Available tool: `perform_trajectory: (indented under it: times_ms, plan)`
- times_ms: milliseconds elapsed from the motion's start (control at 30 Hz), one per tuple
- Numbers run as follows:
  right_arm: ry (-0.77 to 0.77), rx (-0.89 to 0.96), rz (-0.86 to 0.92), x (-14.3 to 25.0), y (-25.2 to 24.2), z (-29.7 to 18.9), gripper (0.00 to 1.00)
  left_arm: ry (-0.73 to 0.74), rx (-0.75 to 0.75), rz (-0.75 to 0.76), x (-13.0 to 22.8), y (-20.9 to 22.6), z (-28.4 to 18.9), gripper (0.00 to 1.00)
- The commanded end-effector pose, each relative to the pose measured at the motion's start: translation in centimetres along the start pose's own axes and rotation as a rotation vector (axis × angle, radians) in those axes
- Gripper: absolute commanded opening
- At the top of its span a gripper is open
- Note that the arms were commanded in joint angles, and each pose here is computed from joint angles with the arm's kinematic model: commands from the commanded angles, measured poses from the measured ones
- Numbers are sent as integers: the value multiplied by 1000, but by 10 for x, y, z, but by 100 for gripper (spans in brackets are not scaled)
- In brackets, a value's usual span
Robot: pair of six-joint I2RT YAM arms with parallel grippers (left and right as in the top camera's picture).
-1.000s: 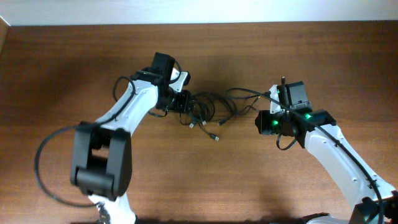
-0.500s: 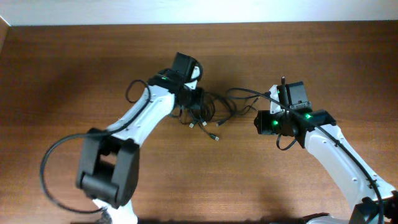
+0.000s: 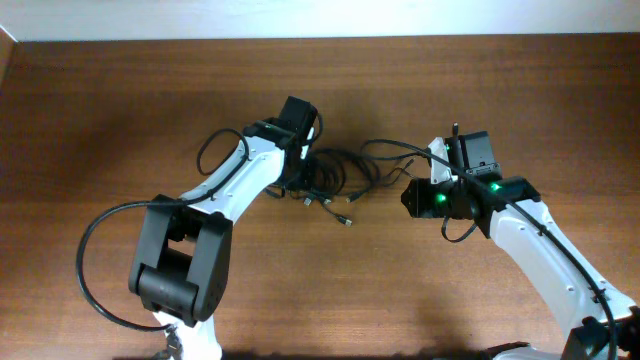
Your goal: Untangle cables
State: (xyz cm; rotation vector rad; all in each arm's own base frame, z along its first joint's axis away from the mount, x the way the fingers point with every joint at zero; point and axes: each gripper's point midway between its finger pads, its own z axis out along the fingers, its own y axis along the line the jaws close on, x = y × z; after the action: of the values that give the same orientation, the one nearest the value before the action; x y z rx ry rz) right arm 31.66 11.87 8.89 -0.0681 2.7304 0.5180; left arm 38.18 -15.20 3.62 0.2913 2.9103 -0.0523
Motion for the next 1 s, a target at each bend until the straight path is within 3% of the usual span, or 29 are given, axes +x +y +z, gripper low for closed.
perform_trajectory:
  times_ms: [0, 167, 367, 533, 700, 733, 800, 867, 900, 967]
  plan:
    - [-3, -26, -7, -4, 6, -2, 43, 59, 66, -5, 12, -8, 1, 0]
    - [-5, -27, 30, -5, 7, -2, 43, 105, 10, -4, 23, 2, 7, 0]
    - [-5, -27, 37, -5, 7, -2, 43, 93, -138, 2, 21, 28, 7, 11]
    - [-19, -34, 29, -8, 9, -2, 43, 54, -108, -22, 6, 24, -1, 22]
    - [-36, -101, -15, -12, 30, 0, 44, 20, -84, -216, -10, 46, -9, 18]
    - [-37, -121, -29, -12, 37, 0, 44, 31, -38, -248, -10, 49, -9, 15]
    - [-49, -157, -65, -14, 51, 1, 51, 62, 46, -309, -7, 56, -9, 0]
    - [-56, -176, -96, -13, 63, 4, 50, 76, 104, -354, -5, 63, -10, 0]
    - [-66, -189, -116, -15, 70, 5, 49, 80, 133, -377, -5, 67, -11, 0]
    - [-98, -226, -146, -20, 88, 9, 19, 73, 177, -379, -7, 74, -12, 0]
